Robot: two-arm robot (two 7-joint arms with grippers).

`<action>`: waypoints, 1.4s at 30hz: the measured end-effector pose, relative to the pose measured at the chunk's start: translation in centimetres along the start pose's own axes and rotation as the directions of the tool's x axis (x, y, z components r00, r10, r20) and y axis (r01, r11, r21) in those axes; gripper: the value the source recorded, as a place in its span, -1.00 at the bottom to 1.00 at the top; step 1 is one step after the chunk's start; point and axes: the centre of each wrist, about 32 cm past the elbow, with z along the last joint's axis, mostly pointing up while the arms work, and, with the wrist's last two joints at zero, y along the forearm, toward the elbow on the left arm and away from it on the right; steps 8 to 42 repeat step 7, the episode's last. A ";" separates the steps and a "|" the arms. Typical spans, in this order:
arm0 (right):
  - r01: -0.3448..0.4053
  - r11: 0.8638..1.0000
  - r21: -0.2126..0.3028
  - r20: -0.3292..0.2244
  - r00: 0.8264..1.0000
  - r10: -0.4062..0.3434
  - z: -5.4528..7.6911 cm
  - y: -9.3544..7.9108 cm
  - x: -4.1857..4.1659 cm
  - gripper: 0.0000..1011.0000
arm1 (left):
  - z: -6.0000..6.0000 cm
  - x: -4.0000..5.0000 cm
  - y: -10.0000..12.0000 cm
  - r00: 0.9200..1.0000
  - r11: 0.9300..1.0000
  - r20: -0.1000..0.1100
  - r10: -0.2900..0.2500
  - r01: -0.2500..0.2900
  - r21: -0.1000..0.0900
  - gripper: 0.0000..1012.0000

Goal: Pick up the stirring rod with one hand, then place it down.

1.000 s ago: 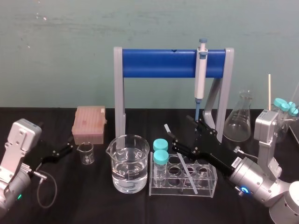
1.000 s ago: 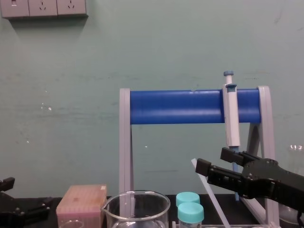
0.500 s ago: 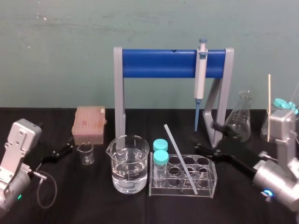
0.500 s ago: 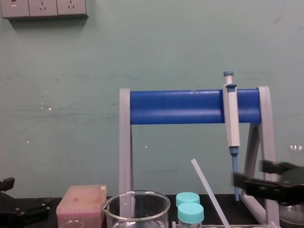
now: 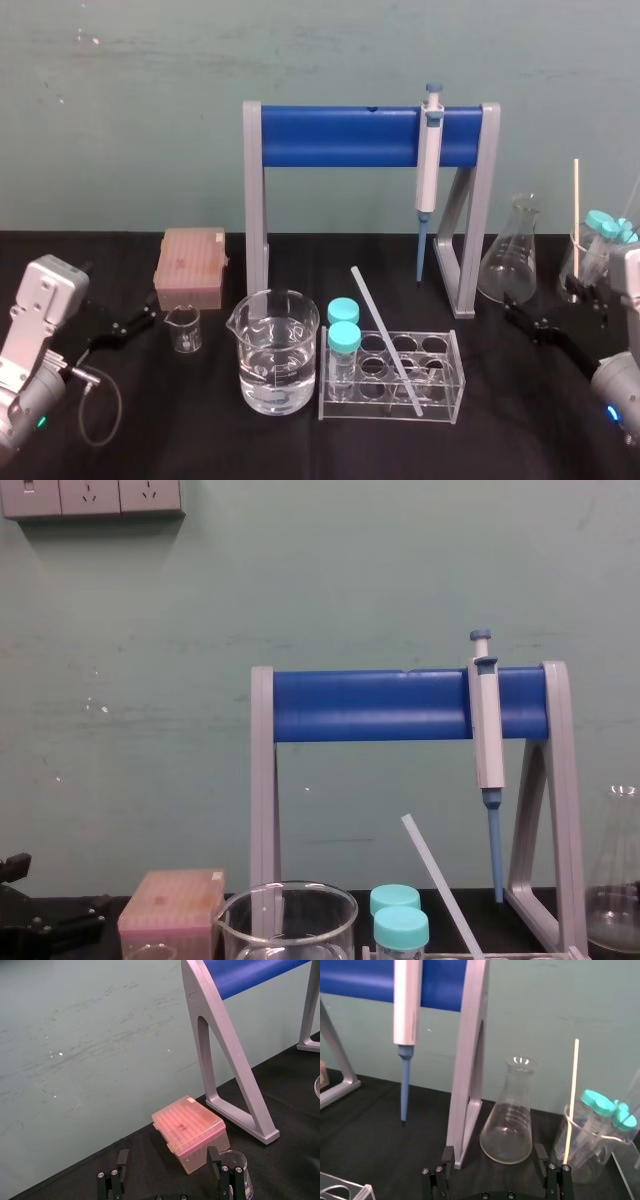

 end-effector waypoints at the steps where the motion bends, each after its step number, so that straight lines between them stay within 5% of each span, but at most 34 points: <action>1: 0.000 1.000 -0.001 0.000 1.000 0.000 0.0 0.0 0.00 0.98 | 0.0 0.00 0.0 1.000 1.000 0.000 0.000 0.000 0.000 0.98; 42: -0.006 1.000 0.003 0.000 1.000 0.006 0.0 0.0 0.00 0.98 | 0.0 0.00 0.0 1.000 1.000 0.000 0.000 0.000 0.000 0.98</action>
